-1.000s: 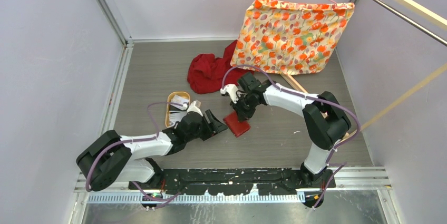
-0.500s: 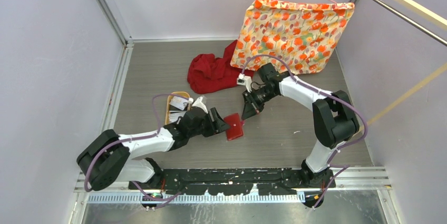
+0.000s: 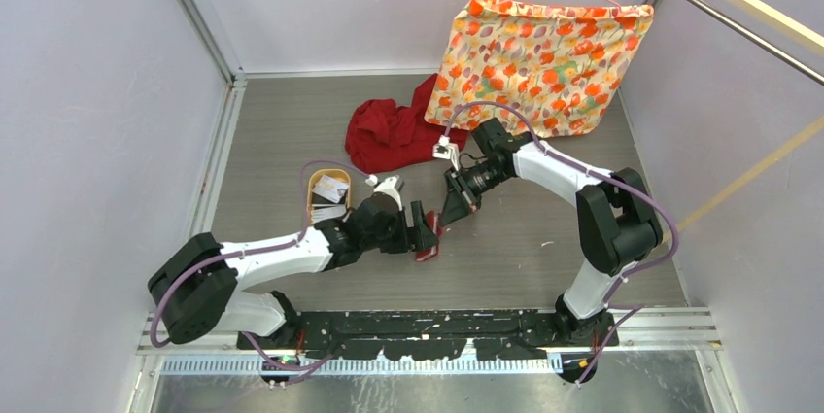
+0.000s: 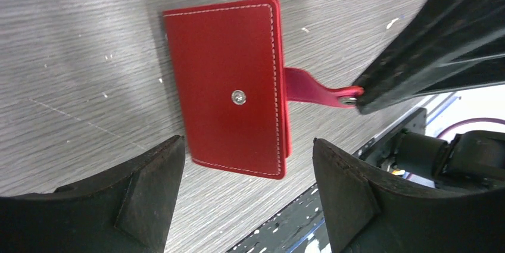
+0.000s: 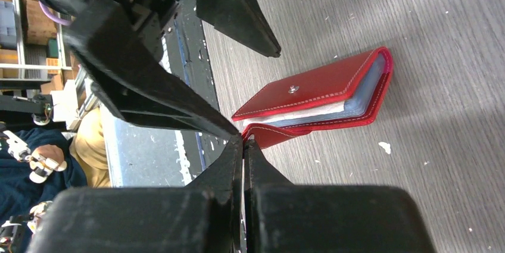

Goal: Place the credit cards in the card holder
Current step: Open the card holder at the center of the board.

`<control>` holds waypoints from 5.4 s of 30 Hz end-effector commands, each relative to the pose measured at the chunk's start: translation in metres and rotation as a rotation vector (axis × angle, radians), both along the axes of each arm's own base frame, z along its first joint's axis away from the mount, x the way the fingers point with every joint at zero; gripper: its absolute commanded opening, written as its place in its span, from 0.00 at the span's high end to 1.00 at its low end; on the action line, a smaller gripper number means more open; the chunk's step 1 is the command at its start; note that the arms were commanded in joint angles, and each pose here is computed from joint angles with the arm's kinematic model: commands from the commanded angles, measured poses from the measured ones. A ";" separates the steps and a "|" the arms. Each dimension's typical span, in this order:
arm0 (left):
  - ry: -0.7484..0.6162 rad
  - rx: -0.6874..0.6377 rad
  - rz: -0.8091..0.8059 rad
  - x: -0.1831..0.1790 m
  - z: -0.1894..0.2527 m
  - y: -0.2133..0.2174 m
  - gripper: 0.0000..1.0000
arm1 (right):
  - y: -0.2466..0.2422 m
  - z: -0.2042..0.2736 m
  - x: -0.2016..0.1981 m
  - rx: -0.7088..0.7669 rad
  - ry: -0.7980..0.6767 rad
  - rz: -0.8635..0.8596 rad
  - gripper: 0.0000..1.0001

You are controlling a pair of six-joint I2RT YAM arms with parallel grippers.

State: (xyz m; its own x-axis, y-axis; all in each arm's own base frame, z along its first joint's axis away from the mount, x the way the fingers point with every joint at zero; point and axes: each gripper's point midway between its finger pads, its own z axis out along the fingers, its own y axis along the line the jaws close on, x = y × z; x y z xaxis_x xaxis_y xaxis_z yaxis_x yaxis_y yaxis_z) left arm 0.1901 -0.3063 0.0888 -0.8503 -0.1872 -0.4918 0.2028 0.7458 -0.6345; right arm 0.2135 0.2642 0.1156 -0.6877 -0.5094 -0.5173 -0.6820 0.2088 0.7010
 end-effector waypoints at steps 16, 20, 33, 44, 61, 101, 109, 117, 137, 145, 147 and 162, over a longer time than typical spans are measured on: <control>-0.016 0.137 0.049 0.004 -0.013 0.020 0.54 | -0.009 0.025 0.012 0.023 -0.113 -0.012 0.99; -0.029 0.162 0.081 0.002 -0.015 0.035 0.65 | -0.025 0.016 0.016 -0.068 -0.199 -0.006 0.99; 0.040 0.161 0.107 -0.019 -0.043 0.059 0.96 | -0.061 -0.013 0.018 -0.278 -0.286 0.073 0.99; 0.053 0.041 0.050 -0.041 -0.008 0.060 0.49 | -0.018 0.048 -0.010 0.050 -0.185 0.084 0.99; -0.064 -0.103 -0.010 -0.026 0.031 0.028 0.30 | -0.063 -0.010 0.021 -0.285 -0.253 0.050 0.99; 0.001 -0.167 -0.114 0.001 0.009 -0.045 0.47 | -0.075 -0.058 0.040 -0.548 -0.184 -0.164 0.92; 0.045 -0.193 -0.145 -0.003 0.003 -0.056 0.43 | -0.092 -0.100 0.029 -0.698 -0.078 -0.123 0.96; 0.050 -0.190 -0.125 0.002 -0.003 -0.059 0.42 | -0.087 -0.104 0.023 -0.699 -0.055 -0.087 0.96; 0.085 -0.071 -0.058 0.010 -0.020 -0.048 0.35 | -0.087 -0.106 0.021 -0.699 -0.043 -0.077 0.96; 0.102 -0.106 -0.086 0.007 -0.021 -0.057 0.36 | -0.087 -0.106 0.020 -0.699 -0.039 -0.075 0.95; 0.098 -0.111 -0.084 0.008 -0.019 -0.058 0.37 | -0.087 -0.106 0.020 -0.699 -0.041 -0.076 0.95; 0.078 -0.145 -0.095 0.008 -0.007 -0.062 0.44 | -0.086 -0.106 0.020 -0.694 -0.033 -0.071 0.95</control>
State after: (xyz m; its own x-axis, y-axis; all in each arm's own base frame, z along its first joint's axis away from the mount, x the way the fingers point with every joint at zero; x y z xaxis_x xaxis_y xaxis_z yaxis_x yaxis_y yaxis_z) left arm 0.1881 -0.3506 0.0519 -0.9205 -0.1385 -0.3654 0.1731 0.6938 -0.6990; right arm 0.2370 0.1772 0.0152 -0.7313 -0.6688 -0.1339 -0.6646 0.6545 0.3604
